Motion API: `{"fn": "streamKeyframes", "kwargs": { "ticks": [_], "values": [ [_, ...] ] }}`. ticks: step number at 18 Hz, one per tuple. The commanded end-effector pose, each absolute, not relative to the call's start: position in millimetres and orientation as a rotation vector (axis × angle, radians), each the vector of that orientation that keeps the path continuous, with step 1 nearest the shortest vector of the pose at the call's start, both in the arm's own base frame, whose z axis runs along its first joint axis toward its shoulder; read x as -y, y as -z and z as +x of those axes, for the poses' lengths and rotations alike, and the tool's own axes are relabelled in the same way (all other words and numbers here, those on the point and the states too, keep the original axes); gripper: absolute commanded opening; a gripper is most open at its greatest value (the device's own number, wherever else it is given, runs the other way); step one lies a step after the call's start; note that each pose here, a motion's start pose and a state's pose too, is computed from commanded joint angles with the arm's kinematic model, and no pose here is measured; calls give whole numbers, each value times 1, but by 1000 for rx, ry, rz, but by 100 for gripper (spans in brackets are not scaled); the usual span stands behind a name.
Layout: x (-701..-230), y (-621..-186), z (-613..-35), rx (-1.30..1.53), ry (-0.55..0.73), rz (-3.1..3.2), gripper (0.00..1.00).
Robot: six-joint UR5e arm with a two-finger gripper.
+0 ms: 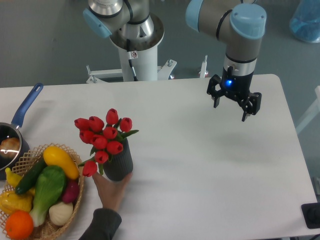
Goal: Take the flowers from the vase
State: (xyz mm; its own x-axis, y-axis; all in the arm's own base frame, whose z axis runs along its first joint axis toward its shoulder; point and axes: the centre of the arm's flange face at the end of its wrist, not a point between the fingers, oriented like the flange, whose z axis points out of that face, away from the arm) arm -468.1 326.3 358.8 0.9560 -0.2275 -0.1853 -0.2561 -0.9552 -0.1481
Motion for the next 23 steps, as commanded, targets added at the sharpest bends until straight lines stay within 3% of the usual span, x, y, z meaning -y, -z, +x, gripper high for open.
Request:
{"fn": "streamKeyframes", "kwargs": {
  "ticks": [6, 11, 16, 23],
  "values": [
    [-329, -351, -462, -372, -224, -2938, 100],
    [-328, -323, -454, -343, -90, -2846, 100],
    [-346, -335, -440, -349, -56, -2716, 100],
    [-416, -356, -412, -171, 231, -2311, 100]
  ]
}}
